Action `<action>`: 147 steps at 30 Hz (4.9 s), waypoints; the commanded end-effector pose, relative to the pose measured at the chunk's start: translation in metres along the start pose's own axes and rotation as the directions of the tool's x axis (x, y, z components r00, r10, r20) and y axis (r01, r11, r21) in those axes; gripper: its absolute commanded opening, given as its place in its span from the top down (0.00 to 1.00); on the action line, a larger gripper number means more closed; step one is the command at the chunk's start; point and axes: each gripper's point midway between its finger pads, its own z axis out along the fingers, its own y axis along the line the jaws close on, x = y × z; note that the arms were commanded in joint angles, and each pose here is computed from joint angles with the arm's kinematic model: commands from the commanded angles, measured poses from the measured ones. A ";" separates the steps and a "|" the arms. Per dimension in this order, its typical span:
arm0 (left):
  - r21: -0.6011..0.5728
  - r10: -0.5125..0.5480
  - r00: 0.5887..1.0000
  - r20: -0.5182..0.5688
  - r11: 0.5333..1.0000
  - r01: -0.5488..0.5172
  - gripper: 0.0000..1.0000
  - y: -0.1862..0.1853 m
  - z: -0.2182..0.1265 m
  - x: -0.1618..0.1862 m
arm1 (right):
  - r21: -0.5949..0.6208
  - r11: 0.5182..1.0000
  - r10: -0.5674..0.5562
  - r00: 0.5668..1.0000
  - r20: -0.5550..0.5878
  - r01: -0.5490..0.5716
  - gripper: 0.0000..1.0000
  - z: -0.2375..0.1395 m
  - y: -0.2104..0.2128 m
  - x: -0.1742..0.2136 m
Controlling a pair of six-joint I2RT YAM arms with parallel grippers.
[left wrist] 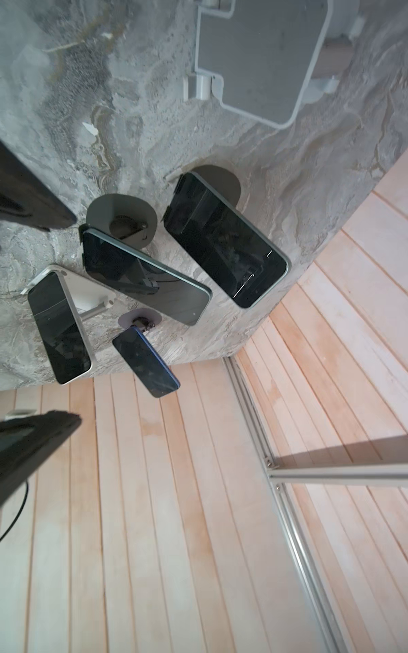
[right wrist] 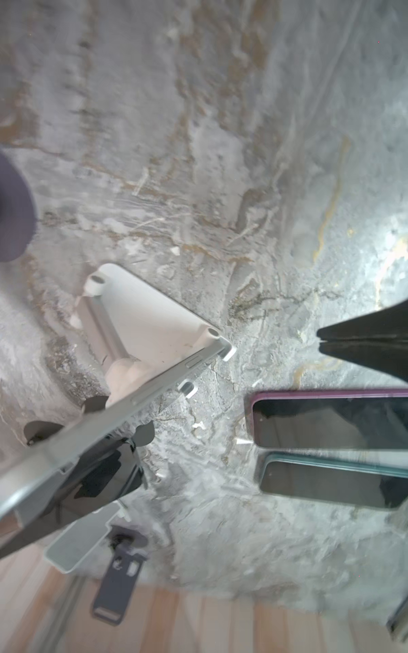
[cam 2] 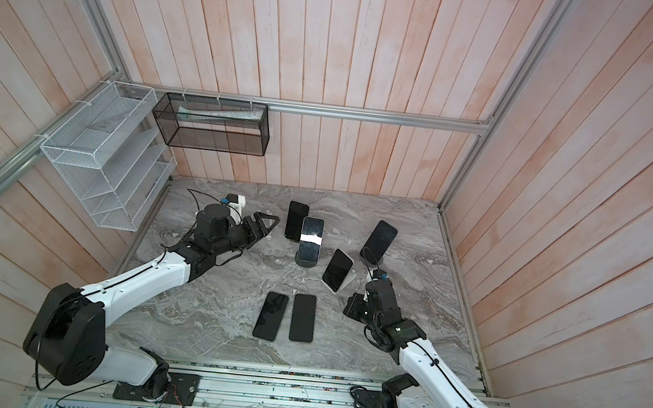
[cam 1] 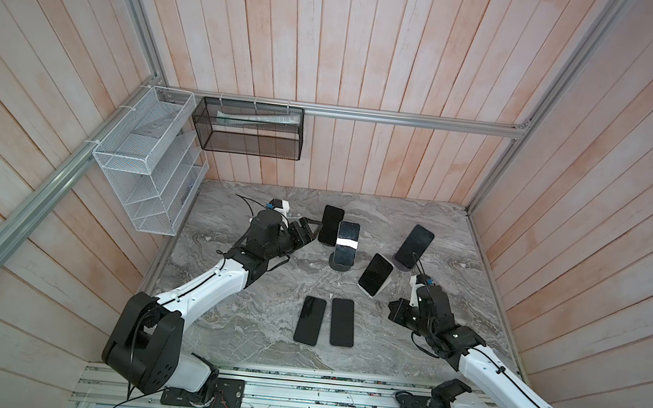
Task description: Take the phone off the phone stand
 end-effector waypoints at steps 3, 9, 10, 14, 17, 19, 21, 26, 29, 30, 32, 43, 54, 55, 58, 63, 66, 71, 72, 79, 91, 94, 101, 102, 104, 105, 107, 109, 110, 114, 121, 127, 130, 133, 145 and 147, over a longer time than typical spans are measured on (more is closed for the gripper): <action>0.165 0.024 1.000 -0.016 0.986 -0.021 0.18 -0.050 -0.025 -0.002 | -0.132 0.988 0.084 0.996 -0.011 -0.084 1.00 0.014 0.016 0.007; 0.181 0.026 1.000 -0.005 0.983 -0.025 0.18 -0.047 -0.029 -0.002 | -0.092 0.964 0.260 0.951 0.166 -0.248 1.00 0.015 0.002 -0.025; 0.188 0.028 0.999 -0.022 0.982 -0.023 0.18 -0.048 -0.028 -0.001 | -0.106 0.962 0.270 0.942 0.198 -0.253 1.00 0.011 0.003 -0.032; 0.206 0.042 0.998 -0.057 0.978 -0.029 0.18 -0.052 -0.023 -0.001 | -0.132 0.956 0.284 0.940 0.190 -0.262 1.00 0.013 0.006 -0.031; 0.199 0.037 0.998 -0.050 0.980 -0.027 0.18 -0.048 -0.023 -0.004 | -0.119 0.955 0.287 0.949 0.129 -0.272 1.00 0.024 0.003 -0.018; 0.194 0.033 0.999 -0.041 0.981 -0.024 0.18 -0.045 -0.023 -0.008 | -0.120 0.955 0.282 0.954 0.098 -0.270 1.00 0.028 0.003 -0.012; 0.184 0.029 0.999 -0.033 0.983 -0.022 0.18 -0.040 -0.023 -0.010 | -0.131 0.952 0.287 0.955 0.077 -0.275 1.00 0.030 0.004 -0.007; 0.148 -0.011 0.999 -0.042 0.989 0.017 0.18 -0.025 -0.016 -0.012 | -0.181 0.930 0.332 0.943 0.036 -0.320 0.90 0.034 0.005 0.005; 0.153 -0.026 0.998 -0.065 0.988 0.036 0.19 -0.022 -0.013 -0.012 | -0.212 0.918 0.345 0.939 0.010 -0.335 0.89 0.034 0.007 0.011; 0.156 -0.029 0.997 -0.068 0.987 0.039 0.19 -0.022 -0.014 -0.013 | -0.218 0.916 0.348 0.938 0.010 -0.337 0.89 0.034 0.007 0.012; 0.162 -0.033 0.997 -0.066 0.986 0.043 0.19 -0.022 -0.014 -0.013 | -0.224 0.909 0.363 0.932 0.010 -0.352 0.90 0.035 0.005 0.014; 0.168 -0.039 0.997 -0.061 0.984 0.049 0.19 -0.021 -0.015 -0.015 | -0.308 0.869 0.389 0.919 -0.059 -0.387 0.89 0.037 0.022 0.018; 0.150 -0.043 0.999 -0.029 0.988 0.047 0.18 -0.017 -0.018 -0.020 | -0.262 0.886 0.376 0.924 -0.076 -0.382 1.00 0.051 0.016 0.022; 0.150 -0.048 0.998 -0.032 0.987 0.052 0.19 -0.016 -0.018 -0.020 | -0.258 0.890 0.369 0.926 -0.079 -0.377 1.00 0.054 0.016 0.023; 0.143 -0.055 0.998 -0.028 0.988 0.058 0.19 -0.013 -0.018 -0.022 | -0.256 0.889 0.373 0.925 -0.080 -0.380 1.00 0.060 0.014 0.024; 0.138 -0.073 0.997 -0.006 0.988 0.073 0.19 -0.006 -0.021 -0.029 | -0.259 0.890 0.361 0.927 -0.104 -0.375 1.00 0.072 0.017 0.025; 0.142 -0.075 0.997 -0.005 0.987 0.075 0.19 -0.006 -0.021 -0.030 | -0.261 0.887 0.364 0.925 -0.113 -0.381 1.00 0.078 0.017 0.027; 0.143 -0.062 0.998 0.003 0.988 0.061 0.19 -0.007 -0.022 -0.031 | -0.260 0.879 0.387 0.917 -0.099 -0.399 1.00 0.084 0.013 0.025; 0.143 -0.062 0.998 0.004 0.988 0.061 0.19 -0.007 -0.023 -0.031 | -0.260 0.878 0.391 0.916 -0.091 -0.401 1.00 0.084 0.011 0.024; 0.150 -0.052 0.999 0.001 0.987 0.052 0.19 -0.008 -0.022 -0.032 | -0.241 0.866 0.438 0.897 -0.053 -0.437 1.00 0.085 -0.001 0.014; 0.131 -0.045 0.999 0.020 0.991 0.042 0.19 -0.004 -0.024 -0.037 | -0.242 0.863 0.454 0.891 -0.013 -0.443 1.00 0.080 -0.013 -0.005; 0.128 -0.046 0.999 0.020 0.991 0.043 0.19 -0.003 -0.024 -0.037 | -0.250 0.864 0.444 0.896 -0.028 -0.436 1.00 0.080 -0.010 -0.004; 0.127 -0.049 0.998 0.027 0.991 0.045 0.19 -0.003 -0.026 -0.039 | -0.250 0.852 0.459 0.886 -0.068 -0.461 1.00 0.077 -0.011 0.009; 0.126 -0.052 0.998 0.030 0.991 0.048 0.19 -0.002 -0.027 -0.041 | -0.251 0.851 0.457 0.886 -0.076 -0.461 1.00 0.077 -0.010 0.010; 0.125 -0.058 0.998 0.033 0.991 0.054 0.19 0.000 -0.028 -0.043 | -0.244 0.852 0.455 0.885 -0.094 -0.464 1.00 0.078 -0.008 0.015; 0.123 -0.063 0.997 0.033 0.991 0.058 0.19 0.001 -0.028 -0.043 | -0.243 0.852 0.455 0.885 -0.098 -0.464 1.00 0.078 -0.008 0.017; 0.123 -0.068 0.997 0.038 0.990 0.063 0.19 0.002 -0.029 -0.045 | -0.243 0.850 0.455 0.884 -0.104 -0.467 1.00 0.079 -0.006 0.020; 0.123 -0.070 0.997 0.042 0.990 0.064 0.19 0.003 -0.029 -0.046 | -0.254 0.849 0.450 0.886 -0.112 -0.463 1.00 0.080 -0.001 0.021; 0.123 -0.070 0.997 0.043 0.990 0.064 0.19 0.003 -0.030 -0.047 | -0.263 0.848 0.444 0.888 -0.119 -0.460 1.00 0.081 0.003 0.021; 0.093 -0.074 0.995 0.066 0.993 0.067 0.19 0.012 -0.031 -0.053 | -0.329 0.822 0.449 0.884 -0.129 -0.465 1.00 0.081 0.017 0.018; 0.080 -0.098 0.991 0.097 0.993 0.090 0.19 0.024 -0.035 -0.064 | -0.349 0.796 0.488 0.865 -0.113 -0.495 1.00 0.086 0.015 0.014; 0.072 -0.101 0.989 0.107 0.993 0.094 0.19 0.029 -0.036 -0.067 | -0.339 0.778 0.532 0.842 -0.092 -0.529 1.00 0.085 0.003 0.019; 0.075 -0.102 0.989 0.107 0.993 0.094 0.20 0.028 -0.036 -0.067 | -0.352 0.770 0.539 0.838 -0.090 -0.533 1.00 0.085 0.004 0.016; 0.079 -0.102 0.989 0.109 0.993 0.093 0.20 0.027 -0.037 -0.067 | -0.344 0.771 0.543 0.835 -0.082 -0.536 1.00 0.087 0.002 0.016; 0.089 -0.099 0.989 0.113 0.992 0.089 0.21 0.023 -0.040 -0.068 | -0.328 0.764 0.583 0.812 -0.016 -0.555 1.00 0.089 -0.007 0.003; 0.096 -0.098 0.989 0.112 0.991 0.088 0.21 0.022 -0.040 -0.069 | -0.330 0.765 0.584 0.812 -0.008 -0.554 1.00 0.091 -0.008 0.000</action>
